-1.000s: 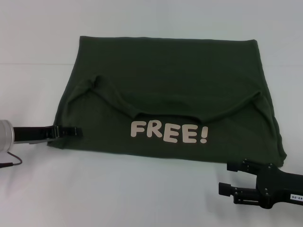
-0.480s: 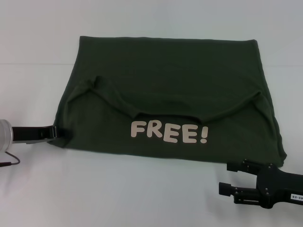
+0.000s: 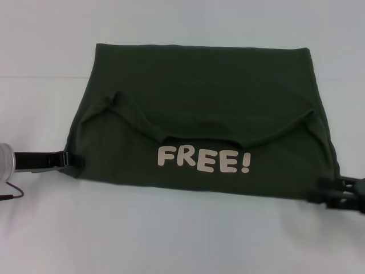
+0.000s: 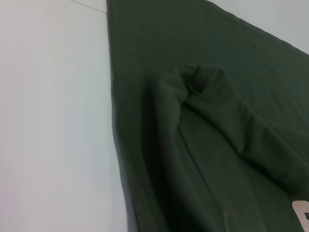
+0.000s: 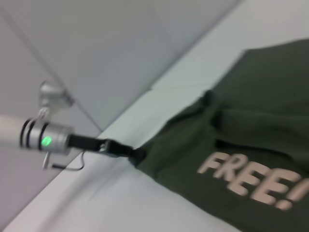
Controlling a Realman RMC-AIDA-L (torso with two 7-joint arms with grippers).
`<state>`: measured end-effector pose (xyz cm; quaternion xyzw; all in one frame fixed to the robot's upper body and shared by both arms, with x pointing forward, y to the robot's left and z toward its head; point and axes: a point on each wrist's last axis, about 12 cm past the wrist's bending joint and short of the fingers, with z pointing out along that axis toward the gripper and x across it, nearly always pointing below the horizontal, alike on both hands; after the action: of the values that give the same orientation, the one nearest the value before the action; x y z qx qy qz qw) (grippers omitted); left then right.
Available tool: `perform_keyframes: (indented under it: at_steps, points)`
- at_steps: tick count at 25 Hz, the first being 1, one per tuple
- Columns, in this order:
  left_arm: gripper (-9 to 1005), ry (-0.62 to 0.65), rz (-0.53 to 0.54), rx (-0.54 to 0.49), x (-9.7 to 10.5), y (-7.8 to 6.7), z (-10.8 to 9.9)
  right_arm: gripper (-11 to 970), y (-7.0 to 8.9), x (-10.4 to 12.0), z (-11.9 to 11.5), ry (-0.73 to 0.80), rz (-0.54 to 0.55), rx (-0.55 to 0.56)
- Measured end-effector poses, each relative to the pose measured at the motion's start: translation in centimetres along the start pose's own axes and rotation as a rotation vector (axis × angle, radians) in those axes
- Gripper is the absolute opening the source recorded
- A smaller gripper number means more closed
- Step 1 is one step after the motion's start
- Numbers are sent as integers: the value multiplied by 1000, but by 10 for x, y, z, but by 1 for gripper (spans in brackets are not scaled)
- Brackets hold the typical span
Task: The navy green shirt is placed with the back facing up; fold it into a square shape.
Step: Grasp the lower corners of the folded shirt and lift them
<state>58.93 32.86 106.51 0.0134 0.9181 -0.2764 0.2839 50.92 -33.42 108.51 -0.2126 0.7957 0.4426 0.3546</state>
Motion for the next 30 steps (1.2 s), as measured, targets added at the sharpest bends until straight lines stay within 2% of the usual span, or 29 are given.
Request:
perform_keyframes:
  at_steps: [2, 6, 8, 11, 13, 18, 22, 30]
  points:
    - [38, 1, 0, 2, 0, 0, 0, 894, 0, -15, -17, 27, 77, 34]
    - [37, 3, 1, 4, 0, 0, 0, 894, -3, -49, -48, 137, 291, 178]
    - [37, 8, 2, 11, 0, -1, -1, 895, -7, -61, -54, 193, 419, 263]
    - [37, 11, 6, 16, 0, -2, -1, 895, -12, -74, -52, 249, 507, 341]
    - [36, 13, 7, 18, 0, -2, -1, 893, -13, -83, -45, 283, 517, 378]
    - [37, 13, 8, 20, -1, -3, -1, 888, -17, -95, -17, 345, 509, 390]
    - [37, 11, 8, 20, -2, -2, -2, 885, -26, -93, -2, 386, 514, 441]
    - [37, 12, 6, 19, -1, -2, -2, 883, -31, -92, 11, 393, 497, 463]
